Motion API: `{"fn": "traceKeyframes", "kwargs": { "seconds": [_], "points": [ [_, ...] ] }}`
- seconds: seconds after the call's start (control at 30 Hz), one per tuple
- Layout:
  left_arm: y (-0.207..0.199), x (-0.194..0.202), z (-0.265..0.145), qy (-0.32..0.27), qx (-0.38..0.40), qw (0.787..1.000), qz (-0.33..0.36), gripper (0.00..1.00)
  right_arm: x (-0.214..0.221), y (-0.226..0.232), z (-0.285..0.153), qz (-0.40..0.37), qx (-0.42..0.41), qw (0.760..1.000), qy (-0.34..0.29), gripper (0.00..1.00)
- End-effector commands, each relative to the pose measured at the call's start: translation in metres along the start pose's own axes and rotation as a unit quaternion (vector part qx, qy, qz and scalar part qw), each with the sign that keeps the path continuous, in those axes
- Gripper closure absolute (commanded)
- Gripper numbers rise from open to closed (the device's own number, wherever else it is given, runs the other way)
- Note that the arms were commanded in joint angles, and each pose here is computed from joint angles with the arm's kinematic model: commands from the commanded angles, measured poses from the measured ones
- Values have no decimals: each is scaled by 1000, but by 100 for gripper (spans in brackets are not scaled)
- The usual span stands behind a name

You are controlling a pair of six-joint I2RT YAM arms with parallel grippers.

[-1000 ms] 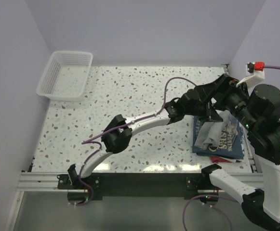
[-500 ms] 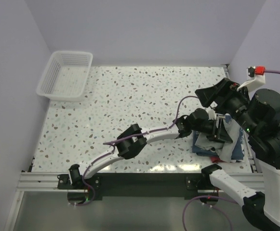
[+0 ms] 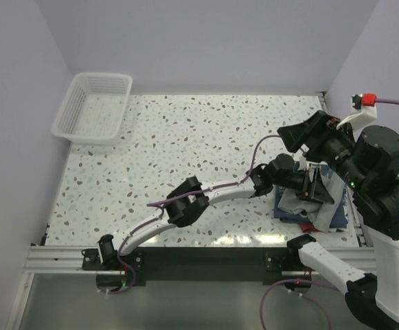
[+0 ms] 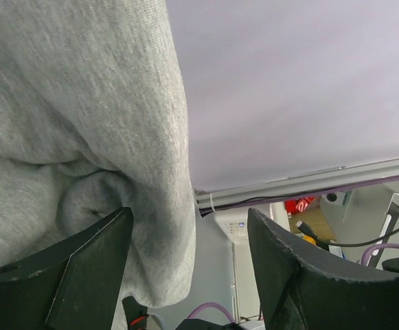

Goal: Fold and stack the tank tops
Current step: Neatly place the folded tank top to the corner

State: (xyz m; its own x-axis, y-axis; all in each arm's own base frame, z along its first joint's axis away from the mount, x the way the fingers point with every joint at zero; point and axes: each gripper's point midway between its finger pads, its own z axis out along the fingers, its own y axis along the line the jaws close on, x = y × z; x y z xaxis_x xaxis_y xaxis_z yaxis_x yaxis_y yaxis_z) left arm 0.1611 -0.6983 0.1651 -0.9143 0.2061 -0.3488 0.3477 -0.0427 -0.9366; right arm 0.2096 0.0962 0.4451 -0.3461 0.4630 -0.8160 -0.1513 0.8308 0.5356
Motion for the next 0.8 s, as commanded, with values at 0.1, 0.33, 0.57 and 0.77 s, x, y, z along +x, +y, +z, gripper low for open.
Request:
{"fn": "traceKeyframes", "kwargs": {
  "seconds": [0.1, 0.33, 0.57, 0.77],
  "points": [
    [-71, -10, -5, 0, 70, 996, 50, 29, -5, 4, 2, 0, -4, 1000, -2, 18],
    [-63, 21, 17, 24, 89, 994, 50, 39, 0, 0, 7, 4, 4, 1000, 0, 18],
    [-46, 50, 29, 38, 98, 994, 39, 37, 12, -9, 10, 5, 14, 1000, 11, 18],
    [-48, 55, 33, 33, 101, 993, 48, 35, 14, -11, 12, 3, 17, 1000, 15, 18]
  ]
}}
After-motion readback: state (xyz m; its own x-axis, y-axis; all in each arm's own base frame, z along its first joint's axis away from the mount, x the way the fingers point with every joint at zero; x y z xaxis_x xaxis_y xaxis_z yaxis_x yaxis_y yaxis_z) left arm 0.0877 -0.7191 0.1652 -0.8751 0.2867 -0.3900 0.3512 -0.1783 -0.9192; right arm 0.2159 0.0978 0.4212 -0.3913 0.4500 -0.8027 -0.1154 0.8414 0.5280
